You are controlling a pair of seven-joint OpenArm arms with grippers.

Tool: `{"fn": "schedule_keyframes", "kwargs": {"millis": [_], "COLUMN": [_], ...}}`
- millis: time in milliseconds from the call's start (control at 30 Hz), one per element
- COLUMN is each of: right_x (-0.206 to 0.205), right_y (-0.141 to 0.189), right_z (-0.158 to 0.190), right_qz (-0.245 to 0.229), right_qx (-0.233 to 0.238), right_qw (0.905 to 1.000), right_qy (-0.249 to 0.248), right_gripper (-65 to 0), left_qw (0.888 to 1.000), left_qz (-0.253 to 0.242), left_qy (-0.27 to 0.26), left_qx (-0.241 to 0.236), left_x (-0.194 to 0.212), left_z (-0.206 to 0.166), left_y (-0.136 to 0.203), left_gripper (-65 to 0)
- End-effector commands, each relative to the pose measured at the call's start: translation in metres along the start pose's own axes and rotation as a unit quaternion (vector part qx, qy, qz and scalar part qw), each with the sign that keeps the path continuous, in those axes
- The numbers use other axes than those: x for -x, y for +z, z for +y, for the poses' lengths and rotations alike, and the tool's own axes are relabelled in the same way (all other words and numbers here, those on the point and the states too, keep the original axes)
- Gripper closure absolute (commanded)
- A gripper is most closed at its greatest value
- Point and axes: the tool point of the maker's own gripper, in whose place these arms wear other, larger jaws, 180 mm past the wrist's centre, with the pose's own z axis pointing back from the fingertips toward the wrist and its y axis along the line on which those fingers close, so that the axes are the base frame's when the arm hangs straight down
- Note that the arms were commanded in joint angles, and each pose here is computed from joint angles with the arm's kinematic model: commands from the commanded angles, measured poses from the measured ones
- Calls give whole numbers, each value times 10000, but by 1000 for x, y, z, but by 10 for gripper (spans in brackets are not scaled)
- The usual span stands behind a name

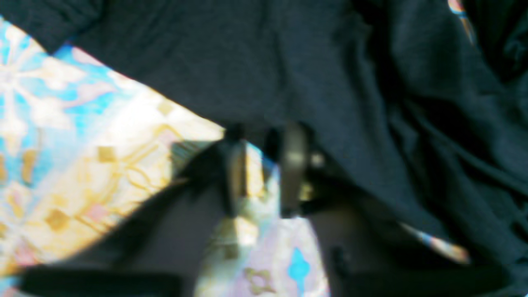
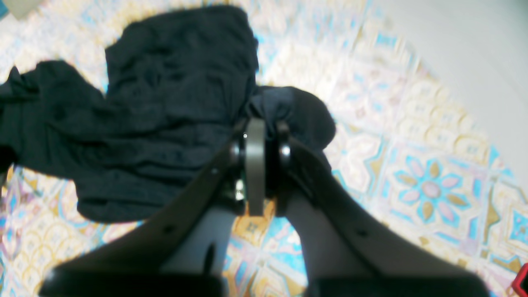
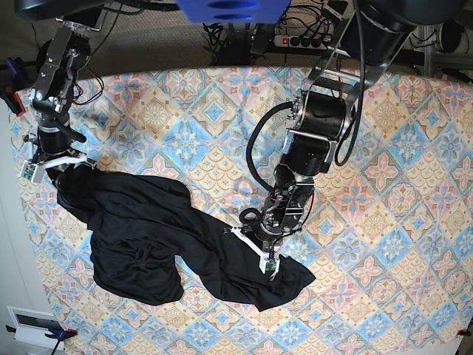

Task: Layout the t-shirt on the table in an organized manner, then fold the t-shirt properly
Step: 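Reach the left gripper to the shirt's sleeve end and grasp it, then pull the sleeve with the left gripper away from the shirt body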

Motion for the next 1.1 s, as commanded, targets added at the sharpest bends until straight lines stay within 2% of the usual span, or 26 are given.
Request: {"fn": "schedule_keyframes", "kwargs": {"millis": [0,33,167,233,267,433,733,833,967,1067], "right_x": [-18,-18,-18,-18,-20,-15,-14,-16,-16,-13], "right_y": [3,3,3,3,4,7,8,9,9,8], "right_z": [1,1,1,1,3,1,14,15,16,23], "right_qz": [-281,-288,-281,-281,-308,-247,-244,-271,-268,-231], "right_qx": [-41,-44,-42,-42,-59,-51,-392,-409,-416,-514], "right_qw": [9996,9996,9996,9996,9995,9996,9984,9983,9982,9978], "right_qy": [63,65,66,66,72,101,314,327,328,343], "right_gripper": [0,0,0,0,0,0,0,0,0,0], "left_qw": [9998,9995,9961,9945,9939,9909,9787,9798,9796,9823], "left_qz": [157,156,-111,-155,-260,-464,-614,-727,-894,-1021], "left_qy": [-104,-258,-849,-948,-975,-1213,-1949,-1795,-1701,-1492], "left_qx": [26,34,211,425,456,346,-164,-506,-588,-487], "left_x": [1,1,-17,-21,-29,-35,22,26,20,3], "left_z": [-6,-8,-32,-50,-48,-14,72,107,116,101], "left_y": [0,0,7,18,27,72,156,179,181,166], "left_gripper": [-30,0,0,0,0,0,0,0,0,-43]}}
